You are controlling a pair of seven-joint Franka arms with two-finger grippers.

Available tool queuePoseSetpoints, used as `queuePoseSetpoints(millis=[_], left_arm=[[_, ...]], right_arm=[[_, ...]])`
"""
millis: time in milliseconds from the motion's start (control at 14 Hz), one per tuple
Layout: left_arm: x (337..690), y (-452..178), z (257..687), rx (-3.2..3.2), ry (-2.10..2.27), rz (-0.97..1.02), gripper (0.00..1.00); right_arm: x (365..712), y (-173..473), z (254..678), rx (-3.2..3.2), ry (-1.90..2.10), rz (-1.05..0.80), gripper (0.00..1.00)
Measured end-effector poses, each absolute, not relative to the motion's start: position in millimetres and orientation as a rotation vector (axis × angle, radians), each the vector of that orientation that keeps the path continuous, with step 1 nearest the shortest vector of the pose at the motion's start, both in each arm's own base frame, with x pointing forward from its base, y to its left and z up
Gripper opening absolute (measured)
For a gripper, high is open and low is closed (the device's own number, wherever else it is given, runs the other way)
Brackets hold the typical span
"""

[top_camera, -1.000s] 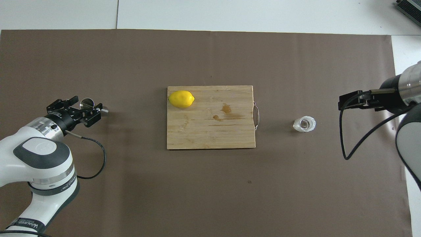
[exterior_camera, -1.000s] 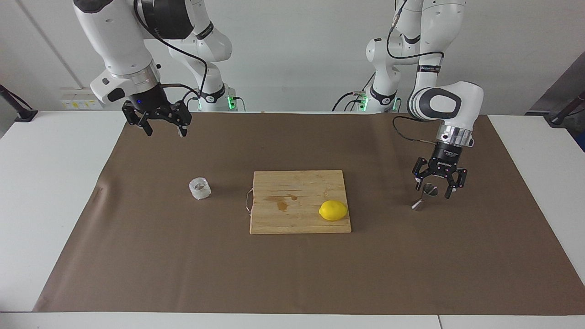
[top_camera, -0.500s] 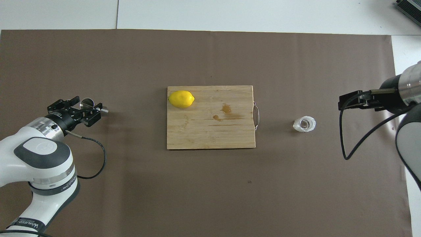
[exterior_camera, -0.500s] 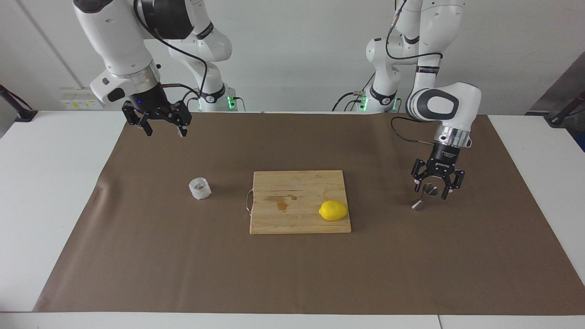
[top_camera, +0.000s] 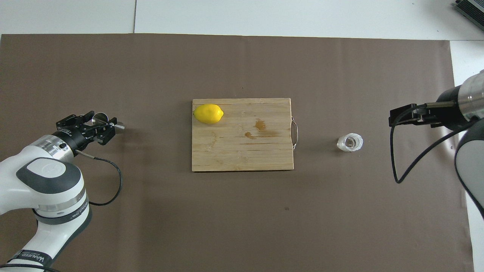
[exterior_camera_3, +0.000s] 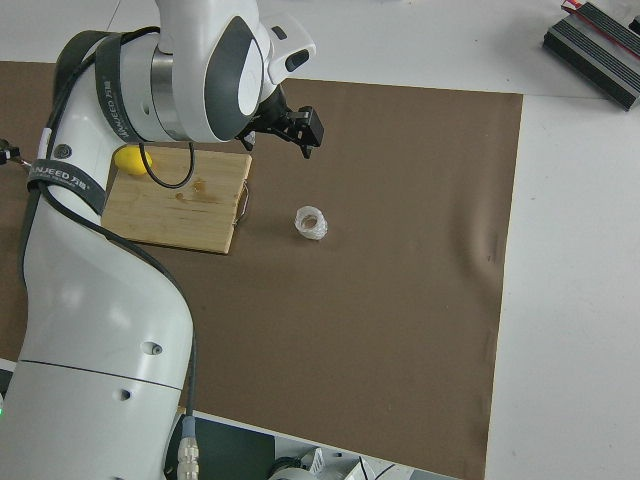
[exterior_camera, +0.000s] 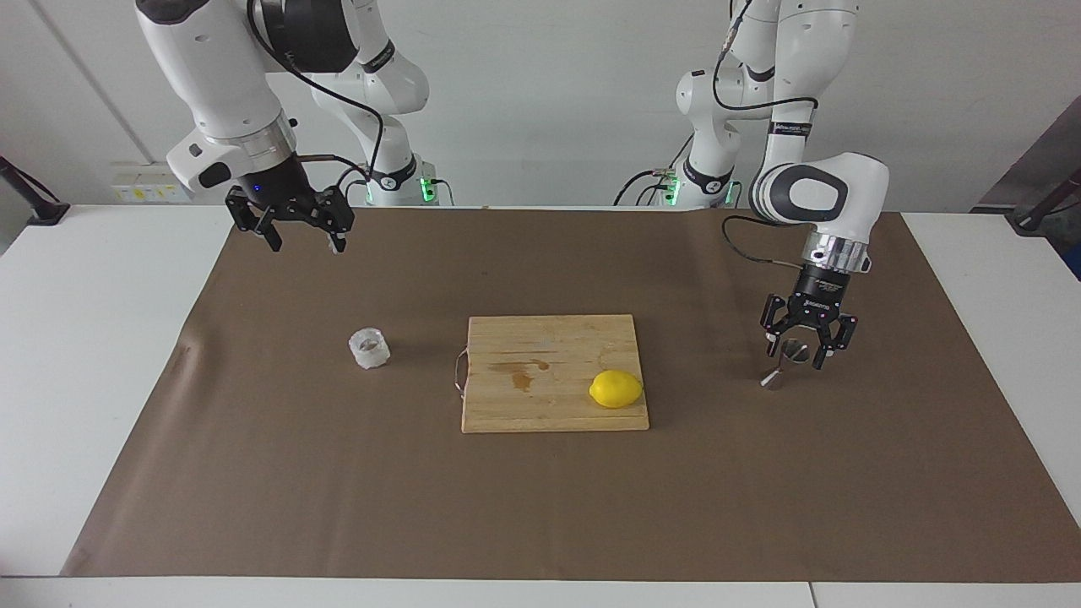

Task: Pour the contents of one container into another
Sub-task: 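Close the left gripper around the small metal cup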

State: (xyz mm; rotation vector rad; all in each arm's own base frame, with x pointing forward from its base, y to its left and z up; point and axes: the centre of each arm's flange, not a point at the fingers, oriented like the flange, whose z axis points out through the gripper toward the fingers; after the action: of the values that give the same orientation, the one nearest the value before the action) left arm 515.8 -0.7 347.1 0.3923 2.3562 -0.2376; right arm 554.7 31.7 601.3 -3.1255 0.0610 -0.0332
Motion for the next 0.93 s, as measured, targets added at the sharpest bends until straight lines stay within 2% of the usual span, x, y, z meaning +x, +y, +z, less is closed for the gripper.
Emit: queuePoseSetpoints(millis=[929], left_arm=[[514.5, -0.6, 345.3, 0.392, 2.361, -0.239, 0.69]], right_arm=[[554.7, 31.7, 601.3, -3.125, 0.061, -0.033, 1.0]])
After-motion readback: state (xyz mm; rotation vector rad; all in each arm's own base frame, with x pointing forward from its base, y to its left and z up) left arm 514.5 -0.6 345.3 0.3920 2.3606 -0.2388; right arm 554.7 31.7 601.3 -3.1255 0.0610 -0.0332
